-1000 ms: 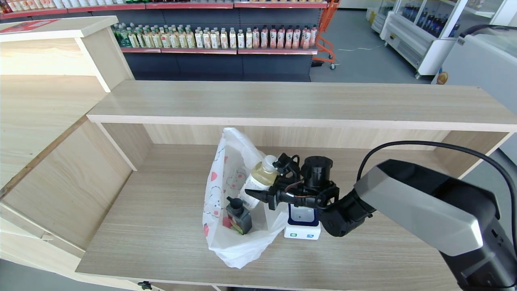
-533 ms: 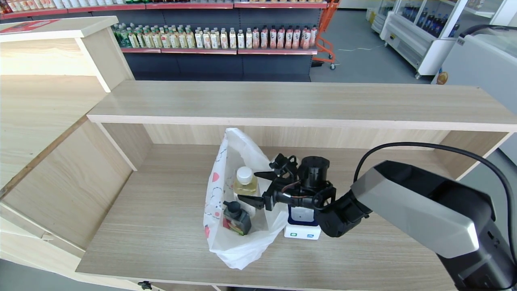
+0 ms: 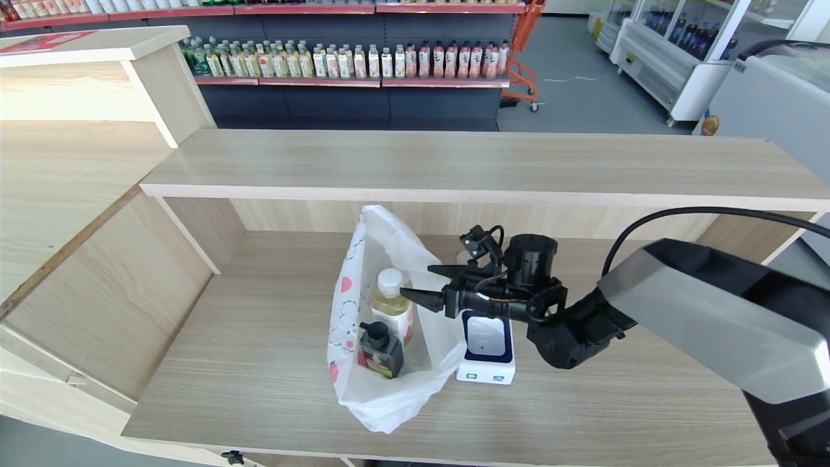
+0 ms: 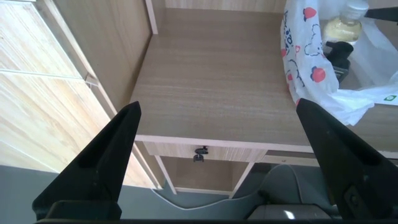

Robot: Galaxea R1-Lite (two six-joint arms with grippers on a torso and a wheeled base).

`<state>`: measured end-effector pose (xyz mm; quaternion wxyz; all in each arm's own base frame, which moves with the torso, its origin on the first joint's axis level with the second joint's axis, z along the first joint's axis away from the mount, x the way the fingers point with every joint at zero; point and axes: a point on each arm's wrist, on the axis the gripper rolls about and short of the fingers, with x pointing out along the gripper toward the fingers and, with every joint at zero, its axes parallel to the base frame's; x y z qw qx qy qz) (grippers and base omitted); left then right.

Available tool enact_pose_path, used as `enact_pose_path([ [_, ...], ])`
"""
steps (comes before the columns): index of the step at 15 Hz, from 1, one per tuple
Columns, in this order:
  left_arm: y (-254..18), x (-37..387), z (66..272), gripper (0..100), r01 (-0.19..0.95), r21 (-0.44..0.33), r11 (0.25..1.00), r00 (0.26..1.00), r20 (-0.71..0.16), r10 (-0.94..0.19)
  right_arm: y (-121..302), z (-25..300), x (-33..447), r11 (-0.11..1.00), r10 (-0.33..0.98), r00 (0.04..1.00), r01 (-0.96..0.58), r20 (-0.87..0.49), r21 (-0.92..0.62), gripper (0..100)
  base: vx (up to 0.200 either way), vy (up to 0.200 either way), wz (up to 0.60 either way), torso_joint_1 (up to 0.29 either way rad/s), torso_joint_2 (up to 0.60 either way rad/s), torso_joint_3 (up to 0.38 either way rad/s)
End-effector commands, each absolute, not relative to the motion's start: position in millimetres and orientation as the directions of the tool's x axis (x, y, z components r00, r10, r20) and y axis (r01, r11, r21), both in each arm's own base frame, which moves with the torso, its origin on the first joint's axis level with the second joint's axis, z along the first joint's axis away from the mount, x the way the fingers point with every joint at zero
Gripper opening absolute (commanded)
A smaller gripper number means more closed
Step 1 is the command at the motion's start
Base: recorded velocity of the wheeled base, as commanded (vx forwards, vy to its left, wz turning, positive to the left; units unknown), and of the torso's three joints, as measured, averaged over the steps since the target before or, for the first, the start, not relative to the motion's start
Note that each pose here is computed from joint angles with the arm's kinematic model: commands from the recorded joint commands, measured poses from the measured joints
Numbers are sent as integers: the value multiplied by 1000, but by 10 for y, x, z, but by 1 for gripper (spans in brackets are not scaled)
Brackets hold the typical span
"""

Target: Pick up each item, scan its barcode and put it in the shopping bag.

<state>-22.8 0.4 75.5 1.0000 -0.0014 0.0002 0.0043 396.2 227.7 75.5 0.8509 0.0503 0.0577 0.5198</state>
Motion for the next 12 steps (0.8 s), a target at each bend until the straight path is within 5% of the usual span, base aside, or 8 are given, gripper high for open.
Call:
enact_pose_path([
  [1, 4, -228, 755, 100, -9, -3, 1000, 1000, 0, 9, 2062, 982, 3932, 483, 872, 489, -855, -19, 190, 100, 0, 0, 0, 0, 0, 0],
  [7, 4, -228, 755, 100, -9, -3, 1000, 1000, 0, 9, 1859, 1401, 3880, 501, 851, 523, -838, 57, 217, 100, 0, 0, 0, 0, 0, 0],
  [12, 4, -228, 755, 100, -9, -3, 1000, 1000, 0, 9, 780, 2036, 2493, 667, 741, 671, -727, -41, 164, 100, 0, 0, 0, 0, 0, 0],
])
